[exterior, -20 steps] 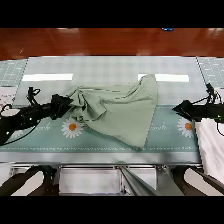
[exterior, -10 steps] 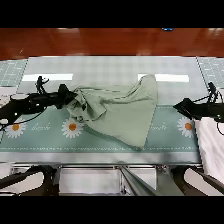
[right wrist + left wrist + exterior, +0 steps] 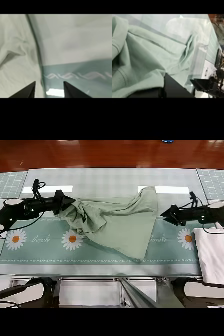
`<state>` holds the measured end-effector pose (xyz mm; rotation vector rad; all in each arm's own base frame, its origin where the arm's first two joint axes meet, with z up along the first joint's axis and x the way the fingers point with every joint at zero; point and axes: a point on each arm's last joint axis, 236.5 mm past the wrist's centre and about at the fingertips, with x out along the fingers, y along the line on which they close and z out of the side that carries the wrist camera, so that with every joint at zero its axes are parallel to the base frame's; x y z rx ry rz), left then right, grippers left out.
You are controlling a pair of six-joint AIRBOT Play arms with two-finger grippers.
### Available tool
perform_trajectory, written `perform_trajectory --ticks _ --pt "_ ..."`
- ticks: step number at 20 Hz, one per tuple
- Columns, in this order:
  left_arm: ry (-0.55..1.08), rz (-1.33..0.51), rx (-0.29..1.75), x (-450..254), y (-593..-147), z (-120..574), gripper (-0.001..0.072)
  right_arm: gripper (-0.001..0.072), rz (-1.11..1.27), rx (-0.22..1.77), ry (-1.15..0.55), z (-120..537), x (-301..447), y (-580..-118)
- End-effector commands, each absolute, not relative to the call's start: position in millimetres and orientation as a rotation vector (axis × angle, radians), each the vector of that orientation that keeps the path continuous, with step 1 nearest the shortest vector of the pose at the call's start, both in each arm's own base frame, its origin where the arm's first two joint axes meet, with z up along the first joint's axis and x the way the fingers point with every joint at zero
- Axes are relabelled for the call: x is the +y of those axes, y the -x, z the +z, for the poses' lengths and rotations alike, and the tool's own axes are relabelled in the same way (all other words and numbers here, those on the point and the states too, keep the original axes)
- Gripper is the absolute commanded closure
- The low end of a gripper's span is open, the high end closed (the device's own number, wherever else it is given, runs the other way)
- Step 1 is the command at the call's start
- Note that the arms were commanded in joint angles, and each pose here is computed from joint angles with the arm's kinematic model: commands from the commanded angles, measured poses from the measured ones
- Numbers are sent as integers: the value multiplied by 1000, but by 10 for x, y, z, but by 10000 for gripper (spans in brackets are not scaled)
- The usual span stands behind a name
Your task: Fold the shirts.
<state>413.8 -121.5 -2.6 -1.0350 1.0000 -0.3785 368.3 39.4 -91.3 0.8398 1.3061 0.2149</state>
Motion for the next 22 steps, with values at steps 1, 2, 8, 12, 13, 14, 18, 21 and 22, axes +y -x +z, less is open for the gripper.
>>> perform_trajectory --ticks 1,2,8,12,13,14,18,21,22 --pt "1034 -389 1001 -1223 -4135 -6 691 304 303 1372 -794 -1026 764 -3869" --pt "1034 -389 1002 -1224 -4134 -7 690 304 309 1385 -781 -1056 818 -3930" --pt "1036 -388 1000 -1219 -4138 -2 691 656 403 1383 -695 -993 1151 -4241" --pt "1030 -431 934 -1069 -4286 335 691 689 479 1313 -610 -475 1127 -4421" --pt "1019 -449 903 -1017 -4343 494 691 689 472 1284 -587 -297 1081 -4473" --pt "1005 -470 861 -963 -4410 707 691 689 464 1239 -553 -55 1025 -4544" --pt "905 -567 628 -790 -4600 1994 691 689 412 934 -372 1427 770 -4803" --pt "763 -646 400 -739 -4416 3284 691 689 397 620 -233 2893 698 -4596" --pt "701 -665 322 -732 -4277 3682 691 689 393 524 -191 3325 691 -4423"
